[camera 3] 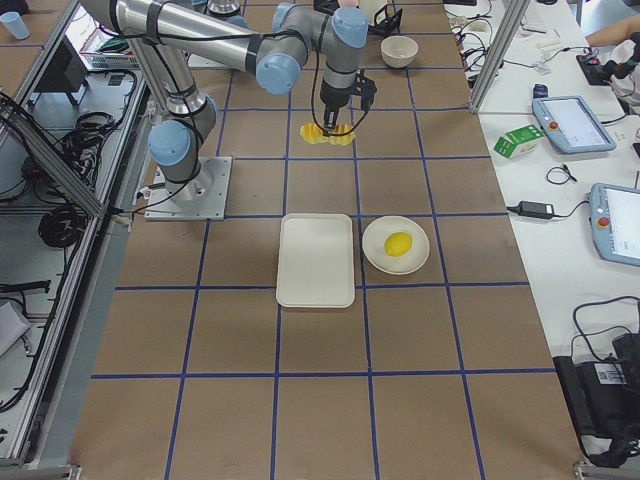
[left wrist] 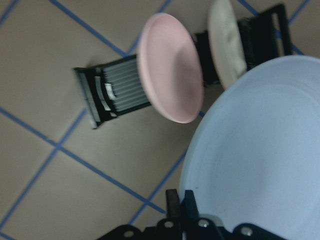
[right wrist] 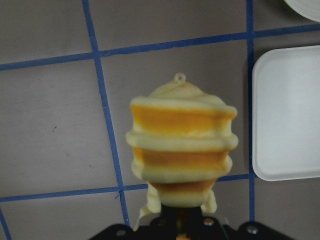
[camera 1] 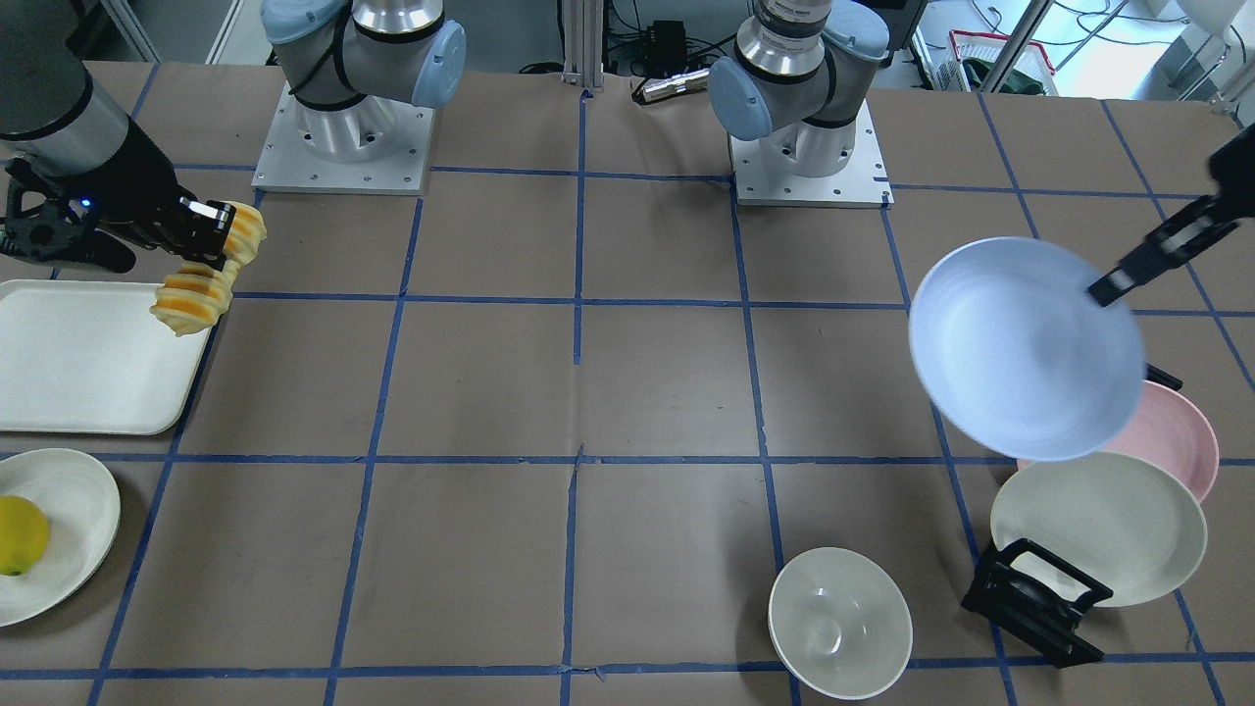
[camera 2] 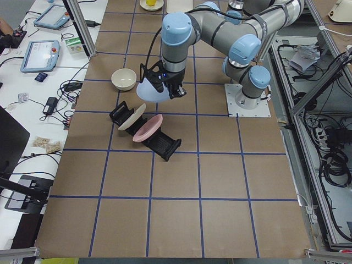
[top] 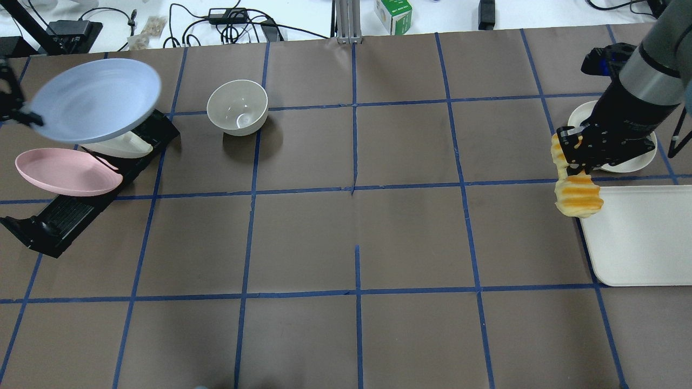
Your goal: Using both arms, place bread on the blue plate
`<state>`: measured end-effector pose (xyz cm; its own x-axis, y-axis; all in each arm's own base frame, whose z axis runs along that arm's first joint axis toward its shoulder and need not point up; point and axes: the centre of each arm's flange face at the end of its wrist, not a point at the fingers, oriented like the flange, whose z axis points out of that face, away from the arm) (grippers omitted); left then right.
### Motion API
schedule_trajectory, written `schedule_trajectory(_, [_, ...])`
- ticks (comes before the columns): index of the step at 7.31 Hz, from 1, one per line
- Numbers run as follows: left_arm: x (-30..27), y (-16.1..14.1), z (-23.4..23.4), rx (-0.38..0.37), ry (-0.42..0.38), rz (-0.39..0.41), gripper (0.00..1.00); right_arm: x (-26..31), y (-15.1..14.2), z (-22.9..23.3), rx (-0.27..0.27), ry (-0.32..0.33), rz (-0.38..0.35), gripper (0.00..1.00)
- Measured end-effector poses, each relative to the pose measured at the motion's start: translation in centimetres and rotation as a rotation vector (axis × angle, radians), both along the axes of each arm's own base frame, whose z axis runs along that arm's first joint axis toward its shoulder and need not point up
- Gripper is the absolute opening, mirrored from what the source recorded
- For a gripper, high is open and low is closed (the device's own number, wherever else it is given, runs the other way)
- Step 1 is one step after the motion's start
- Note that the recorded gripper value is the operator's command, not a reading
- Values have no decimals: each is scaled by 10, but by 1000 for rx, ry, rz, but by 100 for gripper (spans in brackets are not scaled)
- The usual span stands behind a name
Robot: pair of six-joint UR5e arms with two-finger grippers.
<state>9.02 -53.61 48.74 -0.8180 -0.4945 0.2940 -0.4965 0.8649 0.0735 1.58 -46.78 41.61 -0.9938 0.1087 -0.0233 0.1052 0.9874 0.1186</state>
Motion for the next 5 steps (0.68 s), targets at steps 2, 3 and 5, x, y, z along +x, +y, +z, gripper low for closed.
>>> schedule_trajectory(2, [-137,-33,-82,-104,56,-176,0,12,1,1,-4,-12,3,0])
schedule_trajectory(3, [-185,-32,-134,-141,69,-240,0,16,1,1,-7,-17,9,0])
schedule_trajectory(5, [-259,-18,-216,-93,99,-317,0,25,1,4,-17,-24,24,0])
